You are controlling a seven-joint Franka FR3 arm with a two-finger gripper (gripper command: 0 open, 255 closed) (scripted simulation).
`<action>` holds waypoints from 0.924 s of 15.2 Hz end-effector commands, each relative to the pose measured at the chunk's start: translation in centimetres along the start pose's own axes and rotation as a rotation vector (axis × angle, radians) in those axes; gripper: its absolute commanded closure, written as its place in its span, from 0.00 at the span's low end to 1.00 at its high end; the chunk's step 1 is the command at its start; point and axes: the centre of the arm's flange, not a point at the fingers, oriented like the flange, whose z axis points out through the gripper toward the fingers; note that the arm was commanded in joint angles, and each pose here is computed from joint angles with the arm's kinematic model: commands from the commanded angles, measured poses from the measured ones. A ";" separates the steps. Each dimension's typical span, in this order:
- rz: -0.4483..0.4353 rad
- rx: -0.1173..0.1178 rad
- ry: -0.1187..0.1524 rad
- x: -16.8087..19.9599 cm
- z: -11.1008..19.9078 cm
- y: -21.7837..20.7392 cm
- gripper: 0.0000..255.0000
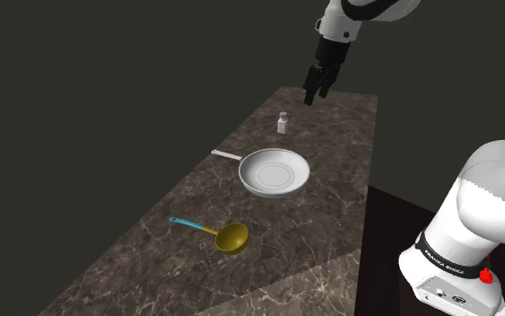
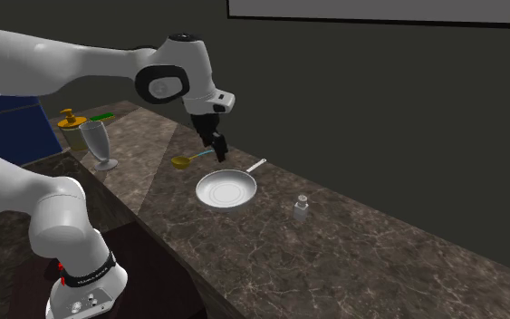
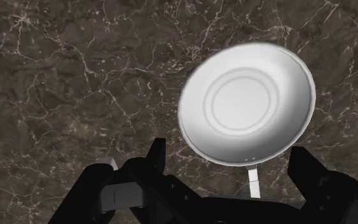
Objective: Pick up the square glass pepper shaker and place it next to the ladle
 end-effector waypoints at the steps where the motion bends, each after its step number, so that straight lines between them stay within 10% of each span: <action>1: 0.004 0.005 0.009 0.9 1.7 1.9 0.00; 14: 0.035 0.040 0.056 9.0 11.6 13.4 0.00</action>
